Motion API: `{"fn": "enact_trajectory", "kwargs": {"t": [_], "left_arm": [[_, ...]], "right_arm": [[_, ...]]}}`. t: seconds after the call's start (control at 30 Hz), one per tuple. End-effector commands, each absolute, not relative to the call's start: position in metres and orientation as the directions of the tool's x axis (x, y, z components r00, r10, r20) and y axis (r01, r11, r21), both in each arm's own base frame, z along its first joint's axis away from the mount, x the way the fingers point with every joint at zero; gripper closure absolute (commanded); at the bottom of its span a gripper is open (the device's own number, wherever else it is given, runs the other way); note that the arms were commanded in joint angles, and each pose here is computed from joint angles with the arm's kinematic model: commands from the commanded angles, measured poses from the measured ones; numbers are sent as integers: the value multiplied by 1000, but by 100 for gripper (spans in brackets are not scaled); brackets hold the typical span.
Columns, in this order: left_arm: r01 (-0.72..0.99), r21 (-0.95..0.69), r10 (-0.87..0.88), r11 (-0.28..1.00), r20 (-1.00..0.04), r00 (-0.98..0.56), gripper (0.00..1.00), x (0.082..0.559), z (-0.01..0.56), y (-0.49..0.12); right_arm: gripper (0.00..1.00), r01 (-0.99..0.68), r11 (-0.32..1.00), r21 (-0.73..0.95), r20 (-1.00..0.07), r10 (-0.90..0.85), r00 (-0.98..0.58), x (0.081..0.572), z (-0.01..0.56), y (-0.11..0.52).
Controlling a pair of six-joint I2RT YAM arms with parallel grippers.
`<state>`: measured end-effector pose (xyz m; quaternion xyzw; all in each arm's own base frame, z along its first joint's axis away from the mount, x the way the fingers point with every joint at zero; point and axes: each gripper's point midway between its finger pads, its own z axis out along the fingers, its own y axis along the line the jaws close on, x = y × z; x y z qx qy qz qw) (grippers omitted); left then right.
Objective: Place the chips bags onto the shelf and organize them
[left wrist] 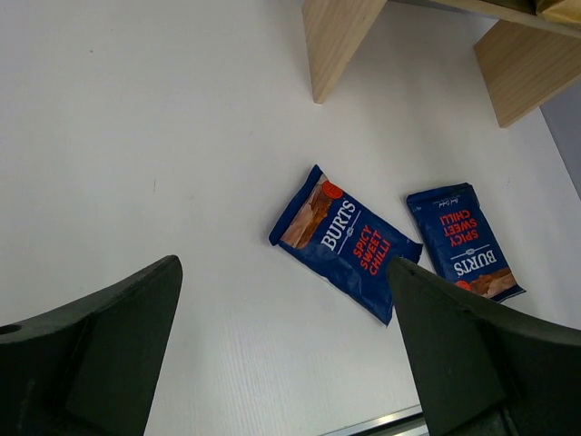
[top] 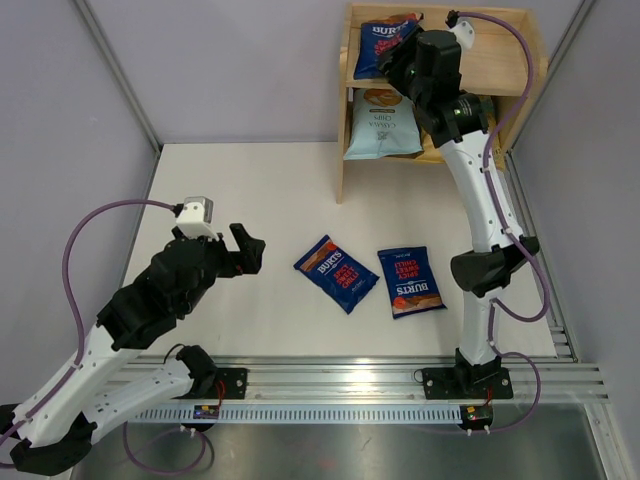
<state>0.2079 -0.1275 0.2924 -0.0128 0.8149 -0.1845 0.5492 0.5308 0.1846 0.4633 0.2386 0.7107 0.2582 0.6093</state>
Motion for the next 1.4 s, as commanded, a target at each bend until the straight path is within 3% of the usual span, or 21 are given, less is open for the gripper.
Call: {"fn": "enact_trajectory", "kwargs": {"t": [0.0, 0.2, 0.37, 0.5, 0.63, 0.83, 1.03, 1.3, 1.33, 1.37], "left_arm": [[191, -313, -229, 930, -902, -365, 1, 212, 299, -128], [185, -307, -222, 934, -901, -372, 1, 212, 292, -127], [195, -318, -223, 928, -892, -393, 1, 214, 285, -135], [209, -330, -223, 921, -883, -413, 1, 216, 281, -144], [214, -357, -236, 909, -865, -442, 1, 219, 277, -155], [182, -397, -264, 900, -826, -498, 1, 223, 262, -168], [30, -520, -403, 854, -695, -596, 1, 226, 218, -186], [-97, -682, -578, 725, -526, -623, 1, 227, 164, -209], [-133, -691, -602, 710, -499, -623, 1, 226, 153, -208], [-152, -695, -617, 702, -488, -618, 1, 226, 148, -208]], "right_arm": [[42, -41, 734, 678, -729, 664, -163, 533, 468, 214], [44, -58, 723, 688, -718, 668, -195, 531, 465, 226], [37, -44, 746, 665, -742, 652, -153, 514, 482, 203], [23, -14, 751, 660, -743, 649, -161, 509, 477, 185], [1, 16, 772, 635, -760, 629, -164, 502, 475, 173], [1, 6, 770, 639, -760, 632, -149, 490, 480, 162], [0, -52, 776, 628, -776, 621, -111, 452, 502, 149], [0, -105, 824, 557, -823, 531, -202, 385, 460, 136], [0, -187, 805, 563, -826, 538, -169, 361, 476, 136], [0, -163, 821, 548, -830, 510, -225, 358, 438, 137]]}}
